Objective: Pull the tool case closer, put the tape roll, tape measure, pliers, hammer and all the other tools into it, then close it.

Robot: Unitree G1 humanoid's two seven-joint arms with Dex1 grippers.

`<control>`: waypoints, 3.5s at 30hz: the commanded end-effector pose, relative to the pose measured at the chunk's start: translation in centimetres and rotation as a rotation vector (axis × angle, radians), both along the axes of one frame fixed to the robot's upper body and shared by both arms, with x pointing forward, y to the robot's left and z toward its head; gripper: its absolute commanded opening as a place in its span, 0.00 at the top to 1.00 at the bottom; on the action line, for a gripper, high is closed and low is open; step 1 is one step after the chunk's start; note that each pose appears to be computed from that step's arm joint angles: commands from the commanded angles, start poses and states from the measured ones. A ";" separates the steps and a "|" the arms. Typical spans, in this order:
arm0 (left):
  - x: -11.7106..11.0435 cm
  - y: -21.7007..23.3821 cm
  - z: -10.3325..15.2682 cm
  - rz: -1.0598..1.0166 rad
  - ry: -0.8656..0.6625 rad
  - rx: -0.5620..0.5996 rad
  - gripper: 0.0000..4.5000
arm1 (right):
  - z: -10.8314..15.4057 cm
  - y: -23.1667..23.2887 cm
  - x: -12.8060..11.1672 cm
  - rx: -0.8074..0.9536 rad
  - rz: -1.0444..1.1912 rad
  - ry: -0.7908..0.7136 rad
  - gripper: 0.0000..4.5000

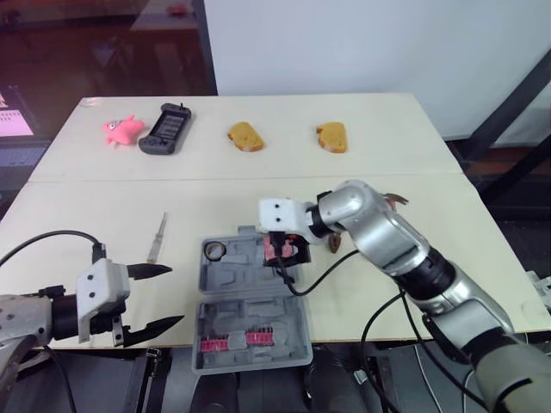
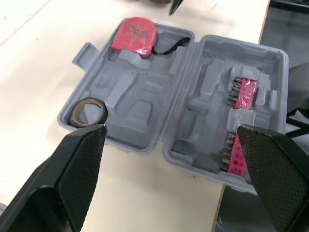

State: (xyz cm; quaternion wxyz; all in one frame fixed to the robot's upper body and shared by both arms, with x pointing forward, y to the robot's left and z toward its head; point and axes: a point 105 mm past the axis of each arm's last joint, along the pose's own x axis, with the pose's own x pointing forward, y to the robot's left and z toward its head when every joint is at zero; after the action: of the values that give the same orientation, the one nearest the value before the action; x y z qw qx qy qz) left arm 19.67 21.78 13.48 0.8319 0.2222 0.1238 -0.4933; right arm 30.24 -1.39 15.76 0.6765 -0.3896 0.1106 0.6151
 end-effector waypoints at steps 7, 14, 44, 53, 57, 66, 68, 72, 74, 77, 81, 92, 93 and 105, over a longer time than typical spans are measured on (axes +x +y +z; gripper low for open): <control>0.8 -0.3 0.4 -0.041 -0.025 -0.009 0.00 | -1.1 -1.3 1.0 0.140 -0.053 0.054 0.42; 0.9 -0.3 0.3 -0.052 -0.022 -0.006 0.00 | -3.5 -2.2 2.9 0.160 -0.131 0.076 0.62; 2.3 1.9 0.4 0.134 0.018 -0.097 0.00 | -3.7 -5.6 4.2 0.400 -0.185 0.049 0.62; 1.3 5.5 -1.0 0.306 0.013 -0.189 0.00 | 0.1 -15.3 1.0 0.420 -0.453 -0.005 0.01; 0.4 8.2 -2.1 0.437 -0.023 -0.255 0.00 | -0.6 -19.7 -1.8 0.486 -0.622 0.023 0.01; -1.1 16.2 -1.7 0.782 -0.110 -0.424 0.00 | -4.7 -27.0 -7.7 0.520 -0.931 0.038 0.01; -1.5 16.7 -1.7 0.791 -0.105 -0.402 0.00 | -5.1 -28.0 -8.3 0.508 -0.965 0.034 0.01; -1.8 17.1 -1.6 0.797 -0.106 -0.394 0.00 | -4.4 -28.3 -7.3 0.525 -0.976 0.016 0.01; -1.8 16.7 -1.7 0.788 -0.105 -0.394 0.00 | -3.8 -28.0 -6.6 0.538 -0.967 0.012 0.01; -1.5 15.9 -1.8 0.759 -0.097 -0.406 0.00 | -2.4 -27.0 -5.8 0.599 -0.948 0.018 0.01; -1.0 13.7 -1.6 0.671 -0.050 -0.431 0.00 | 0.6 -24.4 -5.1 0.750 -0.900 0.070 0.01; 3.4 2.9 2.1 0.142 0.045 -0.328 0.00 | 3.6 -15.6 -6.4 0.656 -0.658 0.135 0.01; 3.9 1.9 2.6 0.087 0.045 -0.316 0.00 | 3.2 -15.0 -6.7 0.641 -0.657 0.130 0.01; 5.9 -0.9 3.0 -0.112 0.072 -0.143 0.00 | -0.9 -13.4 -8.7 0.454 -0.631 0.132 0.01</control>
State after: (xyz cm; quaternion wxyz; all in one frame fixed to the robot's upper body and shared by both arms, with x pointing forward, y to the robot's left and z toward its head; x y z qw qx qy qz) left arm 25.38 20.49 16.68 0.8129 0.1254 0.0955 -0.5607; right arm 21.60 -15.26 14.38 0.8996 -0.1074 0.1464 0.3972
